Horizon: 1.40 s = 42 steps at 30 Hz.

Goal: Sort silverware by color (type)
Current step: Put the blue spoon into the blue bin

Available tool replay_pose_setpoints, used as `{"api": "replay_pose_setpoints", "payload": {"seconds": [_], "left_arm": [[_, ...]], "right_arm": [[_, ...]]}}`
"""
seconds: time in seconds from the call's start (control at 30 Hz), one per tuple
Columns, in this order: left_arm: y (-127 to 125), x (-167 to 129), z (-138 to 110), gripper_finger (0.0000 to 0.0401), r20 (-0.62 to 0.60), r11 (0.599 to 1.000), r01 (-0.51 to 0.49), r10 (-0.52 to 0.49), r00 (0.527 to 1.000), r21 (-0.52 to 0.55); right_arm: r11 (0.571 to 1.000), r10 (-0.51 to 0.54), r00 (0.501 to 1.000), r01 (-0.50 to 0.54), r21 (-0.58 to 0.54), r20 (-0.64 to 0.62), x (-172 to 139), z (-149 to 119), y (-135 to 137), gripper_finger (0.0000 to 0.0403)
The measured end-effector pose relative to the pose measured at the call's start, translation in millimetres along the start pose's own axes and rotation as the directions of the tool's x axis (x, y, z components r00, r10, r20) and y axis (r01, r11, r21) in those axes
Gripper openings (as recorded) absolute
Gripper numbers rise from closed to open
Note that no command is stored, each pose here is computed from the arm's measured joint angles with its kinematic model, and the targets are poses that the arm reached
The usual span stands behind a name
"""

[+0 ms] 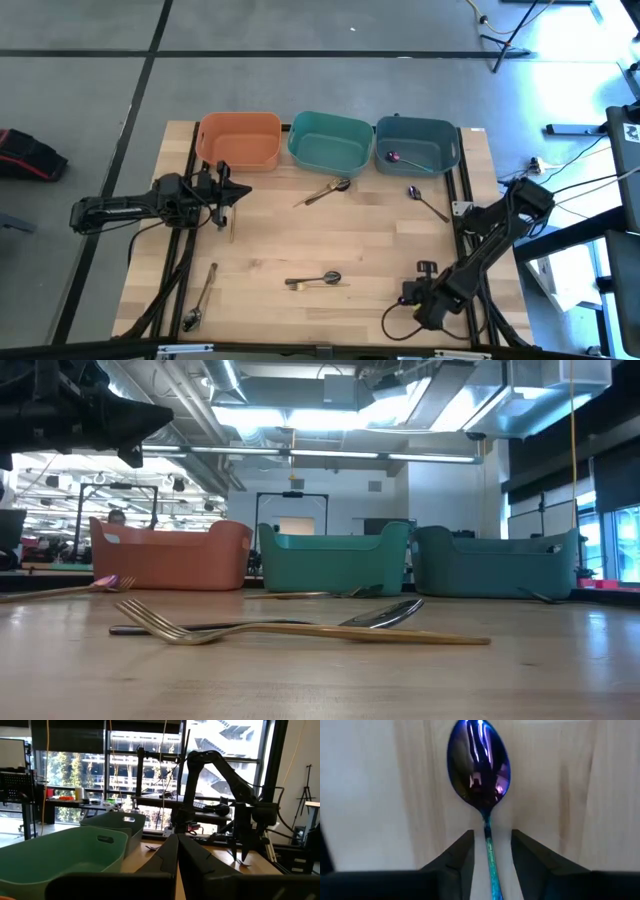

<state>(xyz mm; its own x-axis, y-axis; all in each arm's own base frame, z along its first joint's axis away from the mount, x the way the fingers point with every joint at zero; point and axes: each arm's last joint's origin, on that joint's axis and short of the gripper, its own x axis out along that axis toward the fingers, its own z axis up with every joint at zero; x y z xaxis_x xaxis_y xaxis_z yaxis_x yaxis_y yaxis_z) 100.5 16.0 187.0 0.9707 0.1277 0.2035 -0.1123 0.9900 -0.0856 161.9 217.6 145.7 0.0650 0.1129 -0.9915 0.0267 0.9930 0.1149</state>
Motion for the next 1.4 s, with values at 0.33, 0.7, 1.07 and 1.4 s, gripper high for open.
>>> {"api": "replay_pose_setpoints", "payload": {"seconds": [0.33, 0.7, 1.07, 1.4], "left_arm": [[0, 0, 1, 0.0006, 0.005, 1.000, 0.006, -0.006, 1.000, -0.003], [-1, 0, 4, 0.0006, 0.036, 1.000, 0.015, -0.014, 0.999, -0.005], [-1, 0, 3, 0.0006, 0.034, 1.000, 0.020, -0.020, 0.999, -0.005], [0, 0, 3, 0.0006, 0.030, 1.000, -0.005, 0.005, 1.000, -0.006]], "right_arm": [[0.998, -0.003, 1.000, 0.001, -0.069, -0.025, 4, 0, 1, 0.0006], [0.998, -0.041, 0.995, 0.045, -0.041, 0.096, -26, 19, -21, 0.0005], [0.954, -0.291, 0.905, 0.300, 0.020, 0.311, -87, 42, -101, 0.0002], [0.836, -0.546, 0.754, 0.514, 0.189, 0.365, -138, 43, -193, 0.0001]]}}
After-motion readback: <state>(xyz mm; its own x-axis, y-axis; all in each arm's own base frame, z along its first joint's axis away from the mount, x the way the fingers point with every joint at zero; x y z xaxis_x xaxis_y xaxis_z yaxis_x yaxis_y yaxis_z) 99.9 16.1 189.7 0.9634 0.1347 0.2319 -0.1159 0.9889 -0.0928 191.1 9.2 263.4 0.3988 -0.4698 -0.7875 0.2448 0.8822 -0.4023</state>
